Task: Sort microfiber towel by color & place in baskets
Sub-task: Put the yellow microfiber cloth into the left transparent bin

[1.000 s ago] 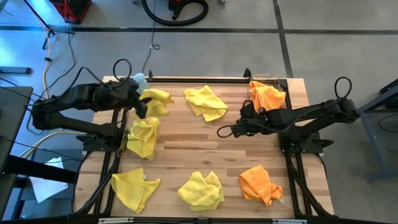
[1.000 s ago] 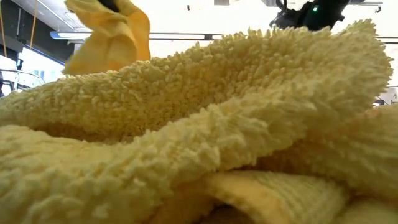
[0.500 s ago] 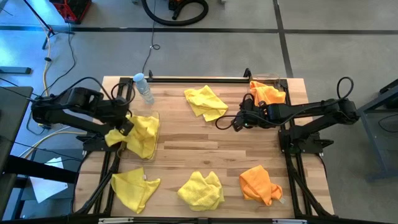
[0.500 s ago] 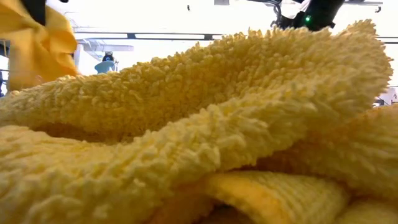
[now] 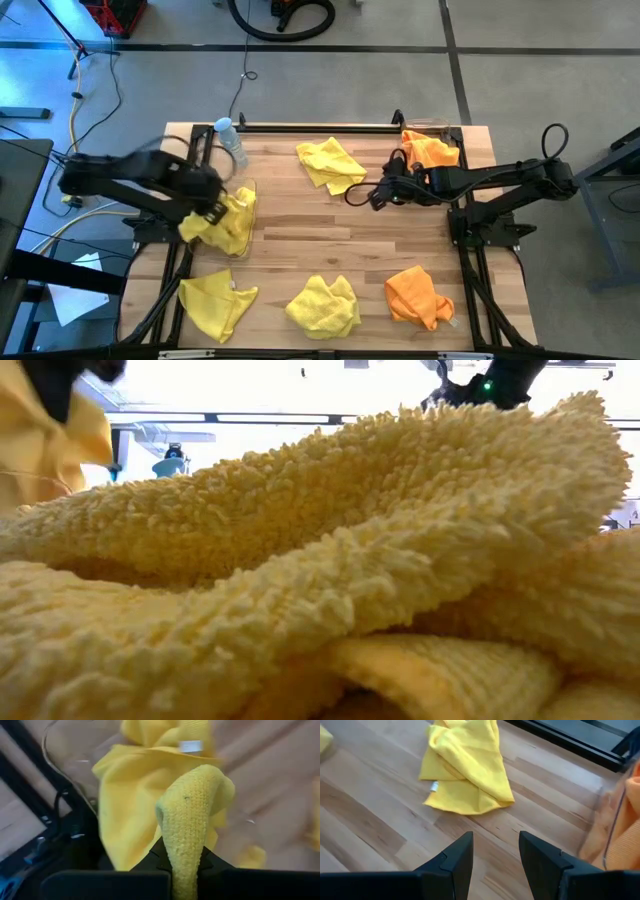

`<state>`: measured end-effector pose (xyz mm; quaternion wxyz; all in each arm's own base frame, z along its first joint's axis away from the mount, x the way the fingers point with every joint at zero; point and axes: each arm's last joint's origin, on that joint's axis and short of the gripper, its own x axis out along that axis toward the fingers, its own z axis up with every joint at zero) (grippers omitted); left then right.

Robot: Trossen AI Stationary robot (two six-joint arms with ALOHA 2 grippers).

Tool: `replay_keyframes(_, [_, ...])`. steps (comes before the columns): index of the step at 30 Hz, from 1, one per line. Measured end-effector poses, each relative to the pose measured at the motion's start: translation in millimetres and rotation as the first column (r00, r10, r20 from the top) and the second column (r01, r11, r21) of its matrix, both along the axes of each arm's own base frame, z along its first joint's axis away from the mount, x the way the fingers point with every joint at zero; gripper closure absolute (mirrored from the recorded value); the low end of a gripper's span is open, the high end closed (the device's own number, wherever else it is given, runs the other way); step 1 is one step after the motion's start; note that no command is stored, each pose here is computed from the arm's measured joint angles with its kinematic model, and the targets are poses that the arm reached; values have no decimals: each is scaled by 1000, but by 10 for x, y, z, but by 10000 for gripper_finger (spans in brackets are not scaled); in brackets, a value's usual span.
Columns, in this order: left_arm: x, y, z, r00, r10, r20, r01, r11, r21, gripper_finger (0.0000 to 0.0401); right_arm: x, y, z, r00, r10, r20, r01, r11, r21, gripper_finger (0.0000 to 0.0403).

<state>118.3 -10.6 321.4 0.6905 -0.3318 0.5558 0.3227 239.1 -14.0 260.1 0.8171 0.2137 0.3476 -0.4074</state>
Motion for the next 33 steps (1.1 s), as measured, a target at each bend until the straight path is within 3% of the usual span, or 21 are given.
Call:
replay_keyframes(3, [153,-20,-309,999,-1,-53,1,1000,0,401,14,0,8,1000,0,18,0,1000,0,249])
replay_keyframes(7, [357,-63,-760,1000,-14,24,14,1000,-15,401,14,2,8,1000,1,18,-1,1000,0,249])
replay_keyframes(13, [413,-70,-1172,999,14,46,-13,1000,-25,382,15,3,7,1000,4,17,-4,1000,6,249])
replay_keyframes(26, [283,-78,-1032,985,108,133,-86,983,-160,259,15,5,6,1000,8,16,-8,1000,11,249])
replay_keyframes(33, [143,-30,-900,953,226,201,-176,955,-241,245,15,5,5,1000,12,13,-12,1000,8,249])
